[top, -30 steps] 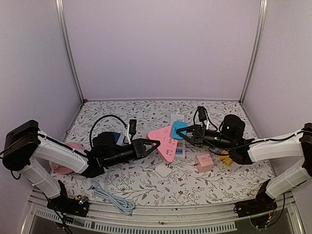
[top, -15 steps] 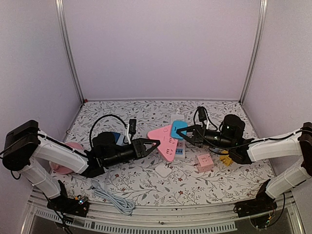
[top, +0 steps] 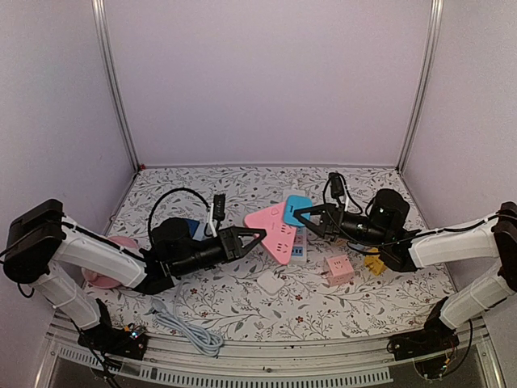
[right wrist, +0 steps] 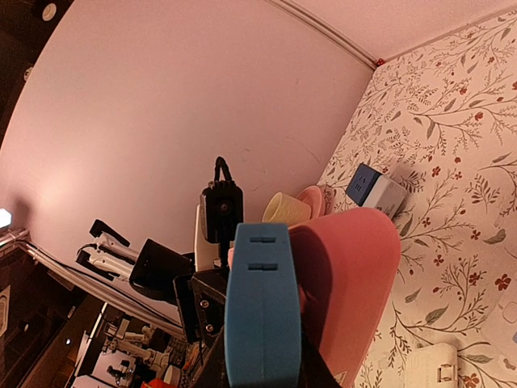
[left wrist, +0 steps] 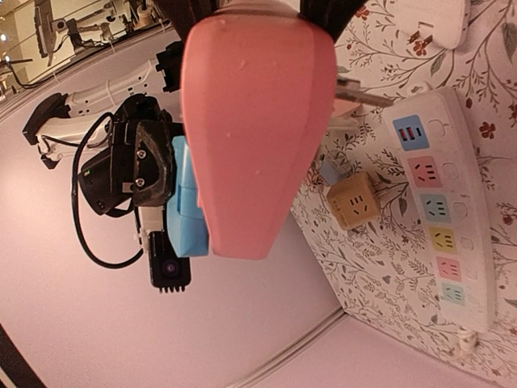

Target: Pull the plug off the socket

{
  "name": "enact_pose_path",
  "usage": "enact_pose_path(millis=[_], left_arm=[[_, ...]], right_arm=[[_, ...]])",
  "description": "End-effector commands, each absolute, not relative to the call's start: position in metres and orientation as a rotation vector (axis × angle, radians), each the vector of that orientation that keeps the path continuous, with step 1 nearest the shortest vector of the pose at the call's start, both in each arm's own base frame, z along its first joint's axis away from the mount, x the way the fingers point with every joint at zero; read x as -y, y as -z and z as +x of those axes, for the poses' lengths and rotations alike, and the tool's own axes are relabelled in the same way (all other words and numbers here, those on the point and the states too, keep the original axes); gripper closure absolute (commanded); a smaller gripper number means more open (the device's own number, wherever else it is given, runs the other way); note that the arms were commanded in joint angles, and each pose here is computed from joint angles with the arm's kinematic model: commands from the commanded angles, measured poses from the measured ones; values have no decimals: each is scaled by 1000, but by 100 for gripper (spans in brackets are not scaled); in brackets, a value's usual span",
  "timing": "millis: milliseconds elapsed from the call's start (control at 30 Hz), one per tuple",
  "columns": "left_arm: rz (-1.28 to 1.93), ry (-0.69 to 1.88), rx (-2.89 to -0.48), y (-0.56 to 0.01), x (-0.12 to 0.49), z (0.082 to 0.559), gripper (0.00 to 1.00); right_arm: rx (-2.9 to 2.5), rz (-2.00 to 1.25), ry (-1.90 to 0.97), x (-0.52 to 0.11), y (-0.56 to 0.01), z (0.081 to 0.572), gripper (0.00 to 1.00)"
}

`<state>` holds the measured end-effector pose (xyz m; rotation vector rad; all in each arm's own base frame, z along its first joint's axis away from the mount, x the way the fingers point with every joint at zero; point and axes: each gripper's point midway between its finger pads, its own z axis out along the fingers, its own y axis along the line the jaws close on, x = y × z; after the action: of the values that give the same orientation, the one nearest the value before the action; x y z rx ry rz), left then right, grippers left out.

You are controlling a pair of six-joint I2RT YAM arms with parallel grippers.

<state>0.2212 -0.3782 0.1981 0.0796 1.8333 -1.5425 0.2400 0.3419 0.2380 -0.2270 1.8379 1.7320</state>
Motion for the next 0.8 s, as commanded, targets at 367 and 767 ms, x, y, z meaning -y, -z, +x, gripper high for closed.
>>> enact_pose_path(millis=[367, 767], left_arm=[[-30, 1415, -1967, -169, 373, 234, 100], [-141, 1269, -2070, -142, 356, 243, 100]], right_arm=[[-1605, -406, -1831, -341, -288, 214, 97], [-1565, -488, -1852, -341, -297, 203, 97]])
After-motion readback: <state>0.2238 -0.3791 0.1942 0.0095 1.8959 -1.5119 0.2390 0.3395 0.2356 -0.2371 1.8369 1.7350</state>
